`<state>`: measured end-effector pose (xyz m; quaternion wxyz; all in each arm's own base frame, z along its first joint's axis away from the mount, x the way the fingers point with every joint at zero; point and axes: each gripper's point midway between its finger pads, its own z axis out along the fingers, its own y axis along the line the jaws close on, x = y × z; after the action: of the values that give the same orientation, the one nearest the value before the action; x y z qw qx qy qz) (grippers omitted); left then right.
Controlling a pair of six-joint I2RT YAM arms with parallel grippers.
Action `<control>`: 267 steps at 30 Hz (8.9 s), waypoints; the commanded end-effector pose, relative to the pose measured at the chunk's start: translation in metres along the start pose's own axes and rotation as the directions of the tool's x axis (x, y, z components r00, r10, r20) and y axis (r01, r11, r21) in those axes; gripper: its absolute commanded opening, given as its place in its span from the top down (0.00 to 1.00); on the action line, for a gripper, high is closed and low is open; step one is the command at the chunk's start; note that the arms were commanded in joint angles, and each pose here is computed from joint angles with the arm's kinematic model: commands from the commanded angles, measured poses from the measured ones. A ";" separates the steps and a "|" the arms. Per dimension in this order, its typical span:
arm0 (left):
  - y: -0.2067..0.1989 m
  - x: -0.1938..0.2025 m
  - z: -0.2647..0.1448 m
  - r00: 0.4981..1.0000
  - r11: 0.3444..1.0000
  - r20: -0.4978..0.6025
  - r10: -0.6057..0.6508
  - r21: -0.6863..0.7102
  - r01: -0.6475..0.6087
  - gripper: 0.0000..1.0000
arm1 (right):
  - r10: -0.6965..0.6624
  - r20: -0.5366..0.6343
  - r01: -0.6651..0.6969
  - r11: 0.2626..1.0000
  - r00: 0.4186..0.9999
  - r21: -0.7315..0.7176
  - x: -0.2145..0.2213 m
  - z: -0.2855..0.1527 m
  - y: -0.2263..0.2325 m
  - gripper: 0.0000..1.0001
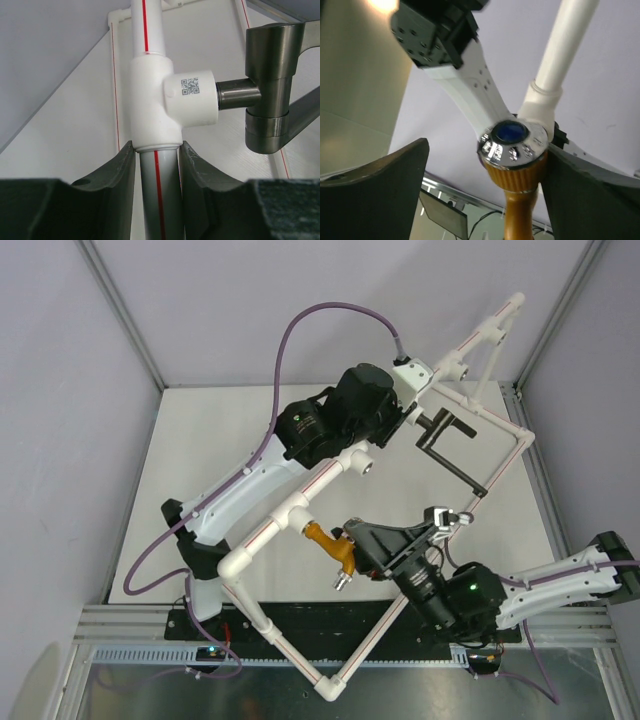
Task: Install the water faucets
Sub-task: Screw the water faucet onto the adaptor.
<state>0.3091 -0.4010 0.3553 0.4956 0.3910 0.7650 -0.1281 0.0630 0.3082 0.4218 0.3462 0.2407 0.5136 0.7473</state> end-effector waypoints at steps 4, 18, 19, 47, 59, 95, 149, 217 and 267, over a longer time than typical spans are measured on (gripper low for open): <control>0.006 0.164 0.038 0.817 0.984 -0.553 0.164 0.039 -0.172 0.95 | -0.010 0.099 0.009 1.000 0.995 0.017 -0.057 -0.020 -0.006 0.01; 0.006 0.167 0.038 0.812 0.983 -0.558 0.170 0.041 -0.178 0.95 | -0.964 -0.121 0.971 0.234 0.238 0.047 -0.111 -0.036 -0.041 0.00; 0.006 0.167 0.038 0.811 0.983 -0.560 0.171 0.040 -0.180 0.95 | -0.982 -0.158 0.995 0.102 0.100 -0.006 -0.106 -0.036 -0.048 0.00; 0.008 0.171 0.037 0.804 0.983 -0.570 0.172 0.043 -0.180 0.93 | -0.210 0.443 0.082 -0.953 -0.872 -0.291 -0.030 -0.017 -0.011 0.01; 0.009 0.172 0.037 0.802 0.982 -0.572 0.172 0.039 -0.183 0.93 | -0.108 0.540 -0.100 -0.934 -0.835 -0.342 0.001 -0.009 -0.034 0.02; 0.009 0.172 0.037 0.802 0.982 -0.572 0.172 0.040 -0.182 0.93 | -0.560 -0.006 0.492 0.733 0.829 -0.470 0.060 -0.010 0.068 1.00; 0.009 0.182 0.040 0.779 0.977 -0.598 0.191 0.040 -0.209 0.92 | -0.764 -0.057 0.723 -0.581 -0.643 -0.375 -0.085 -0.045 -0.056 0.01; 0.007 0.174 0.043 0.793 0.978 -0.577 0.194 0.047 -0.205 0.91 | -0.743 -0.134 0.732 0.669 0.655 -0.129 0.031 -0.002 0.004 1.00; 0.010 0.175 0.038 0.783 0.972 -0.586 0.208 0.033 -0.233 0.91 | -0.482 0.123 0.436 -0.855 -0.867 -0.280 -0.083 -0.033 -0.044 0.01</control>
<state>0.3077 -0.3971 0.3525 0.4969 0.3977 0.7642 -0.1047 0.1079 0.2338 0.3348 0.7385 -0.4711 0.4770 0.0720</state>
